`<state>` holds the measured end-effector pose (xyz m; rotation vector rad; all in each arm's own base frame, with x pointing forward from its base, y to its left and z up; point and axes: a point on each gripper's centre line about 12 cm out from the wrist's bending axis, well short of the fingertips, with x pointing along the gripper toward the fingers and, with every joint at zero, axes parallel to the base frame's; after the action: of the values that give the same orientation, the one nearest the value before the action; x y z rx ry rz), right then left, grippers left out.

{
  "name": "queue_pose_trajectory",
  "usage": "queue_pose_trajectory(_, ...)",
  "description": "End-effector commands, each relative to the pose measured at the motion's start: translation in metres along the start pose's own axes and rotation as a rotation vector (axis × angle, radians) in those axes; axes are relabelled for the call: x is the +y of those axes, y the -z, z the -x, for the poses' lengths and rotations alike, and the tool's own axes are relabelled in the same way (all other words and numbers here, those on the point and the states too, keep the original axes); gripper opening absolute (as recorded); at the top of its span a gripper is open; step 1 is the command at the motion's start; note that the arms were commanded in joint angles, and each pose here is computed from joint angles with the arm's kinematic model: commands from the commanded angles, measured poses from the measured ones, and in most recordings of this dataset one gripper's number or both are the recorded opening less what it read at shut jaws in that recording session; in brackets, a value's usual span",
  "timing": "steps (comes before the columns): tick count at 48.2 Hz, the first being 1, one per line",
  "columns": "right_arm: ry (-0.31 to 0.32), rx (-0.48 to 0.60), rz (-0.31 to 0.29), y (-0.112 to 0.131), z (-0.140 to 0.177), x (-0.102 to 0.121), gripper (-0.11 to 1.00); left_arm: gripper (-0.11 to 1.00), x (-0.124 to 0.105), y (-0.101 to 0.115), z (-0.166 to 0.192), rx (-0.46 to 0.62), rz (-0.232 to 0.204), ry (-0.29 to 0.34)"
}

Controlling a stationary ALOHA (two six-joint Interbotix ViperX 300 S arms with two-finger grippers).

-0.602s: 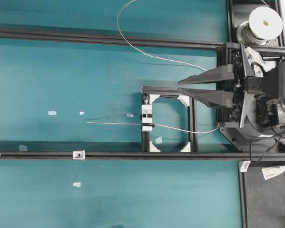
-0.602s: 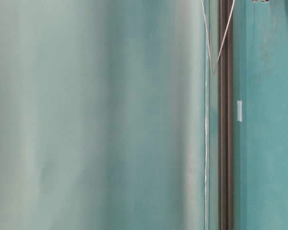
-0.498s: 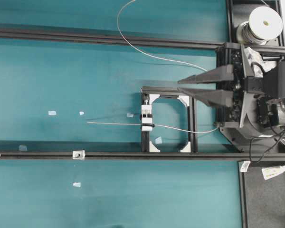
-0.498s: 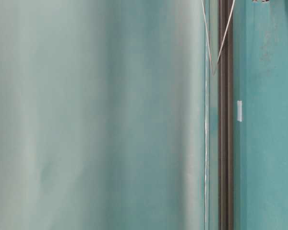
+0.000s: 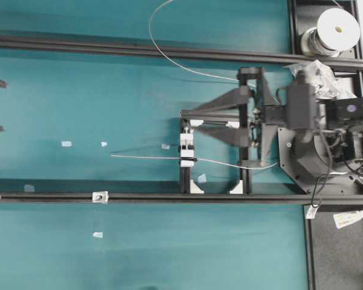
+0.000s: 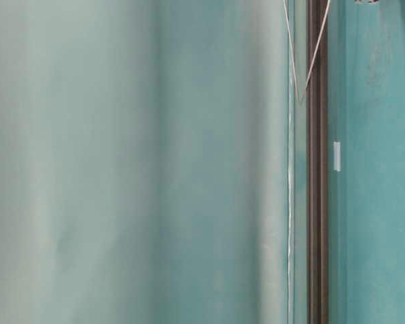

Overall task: Insert the wire through the hole in the metal fitting.
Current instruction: 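Move the right gripper left over the silver wire near the frame, then lower the right gripper and close it on the silver wire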

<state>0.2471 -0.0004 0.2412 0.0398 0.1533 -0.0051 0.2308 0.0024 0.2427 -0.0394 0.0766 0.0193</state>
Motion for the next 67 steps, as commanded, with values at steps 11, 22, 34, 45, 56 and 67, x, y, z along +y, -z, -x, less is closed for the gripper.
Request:
queue_pose_trajectory(11,0.014,0.085,-0.071,0.022,-0.040,-0.002,0.50,0.83,0.002,0.031,-0.027,0.067,-0.013,-0.008)
queue_pose_trajectory(22,0.020,0.223,-0.119,0.044,-0.074,0.000,0.50,0.83,0.002,0.048,-0.040,0.118,-0.019,-0.011)
queue_pose_trajectory(34,0.020,0.361,-0.120,0.060,-0.095,0.004,0.50,0.83,0.003,0.062,-0.043,0.155,-0.021,-0.014)
queue_pose_trajectory(45,0.028,0.401,-0.171,0.073,-0.099,0.006,0.50,0.82,0.003,0.068,-0.045,0.165,-0.022,-0.014)
queue_pose_trajectory(56,0.032,0.440,-0.211,0.086,-0.103,0.010,0.50,0.82,0.003,0.069,-0.046,0.159,-0.023,-0.014)
queue_pose_trajectory(67,0.030,0.467,-0.212,0.095,-0.109,0.012,0.50,0.82,0.003,0.068,-0.046,0.158,-0.023,-0.014)
